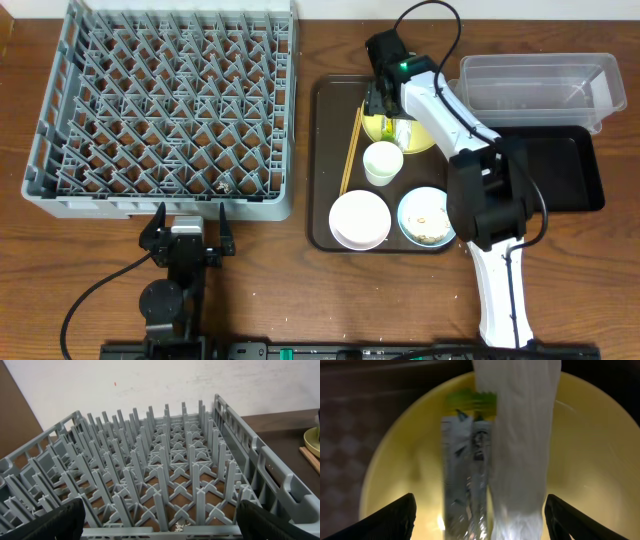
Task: Sort waste into correct bins and load items into the dishwasher
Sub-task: 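Reach the right gripper to the yellow plate and grasp the snack wrapper, then carry the wrapper with the right gripper and drop it into the clear bin, then move the right gripper to the light-blue bowl and grasp its rim, then carry the blue bowl over the black tray and tip out the rice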
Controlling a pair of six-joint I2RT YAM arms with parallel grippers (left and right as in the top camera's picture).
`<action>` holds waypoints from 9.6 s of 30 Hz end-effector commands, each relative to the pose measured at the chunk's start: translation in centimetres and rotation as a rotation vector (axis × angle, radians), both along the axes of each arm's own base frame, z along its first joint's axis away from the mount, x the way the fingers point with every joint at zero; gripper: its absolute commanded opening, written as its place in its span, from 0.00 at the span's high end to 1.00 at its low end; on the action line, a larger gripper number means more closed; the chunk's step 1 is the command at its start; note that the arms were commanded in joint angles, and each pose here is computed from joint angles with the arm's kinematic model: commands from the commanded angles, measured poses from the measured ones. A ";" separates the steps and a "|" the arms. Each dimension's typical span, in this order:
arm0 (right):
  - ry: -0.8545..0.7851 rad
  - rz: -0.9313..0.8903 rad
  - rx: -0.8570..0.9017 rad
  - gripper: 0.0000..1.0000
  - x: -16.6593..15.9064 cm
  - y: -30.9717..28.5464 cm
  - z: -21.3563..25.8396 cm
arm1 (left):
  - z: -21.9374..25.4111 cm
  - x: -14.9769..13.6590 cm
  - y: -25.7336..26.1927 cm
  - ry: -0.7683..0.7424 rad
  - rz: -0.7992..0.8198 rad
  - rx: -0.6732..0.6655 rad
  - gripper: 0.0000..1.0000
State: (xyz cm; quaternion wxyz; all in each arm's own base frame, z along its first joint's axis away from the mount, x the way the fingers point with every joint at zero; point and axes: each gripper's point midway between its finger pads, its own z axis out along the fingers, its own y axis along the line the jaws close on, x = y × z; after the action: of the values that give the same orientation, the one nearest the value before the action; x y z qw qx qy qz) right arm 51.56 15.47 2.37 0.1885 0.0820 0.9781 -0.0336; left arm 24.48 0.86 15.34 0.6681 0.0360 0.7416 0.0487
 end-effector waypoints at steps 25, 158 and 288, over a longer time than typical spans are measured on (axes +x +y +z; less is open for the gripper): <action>0.015 0.108 0.136 0.99 -1.2 0.4 6.5 | -1.5 -0.1 -0.3 0.045 -0.016 0.009 0.02; 0.340 0.110 -0.027 0.74 -24.0 -1.7 0.7 | -1.5 -0.1 -0.3 0.045 -0.016 0.009 0.02; -0.332 -0.113 1.550 0.99 -15.3 -22.4 14.1 | -1.5 -0.1 -0.3 0.046 -0.016 0.009 0.02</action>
State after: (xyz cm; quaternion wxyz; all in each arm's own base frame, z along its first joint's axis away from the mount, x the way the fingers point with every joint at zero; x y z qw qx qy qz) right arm 36.28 -7.68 15.31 0.1867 0.2864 0.6637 0.6653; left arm 24.48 0.88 15.33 0.6680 0.0358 0.7417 0.0490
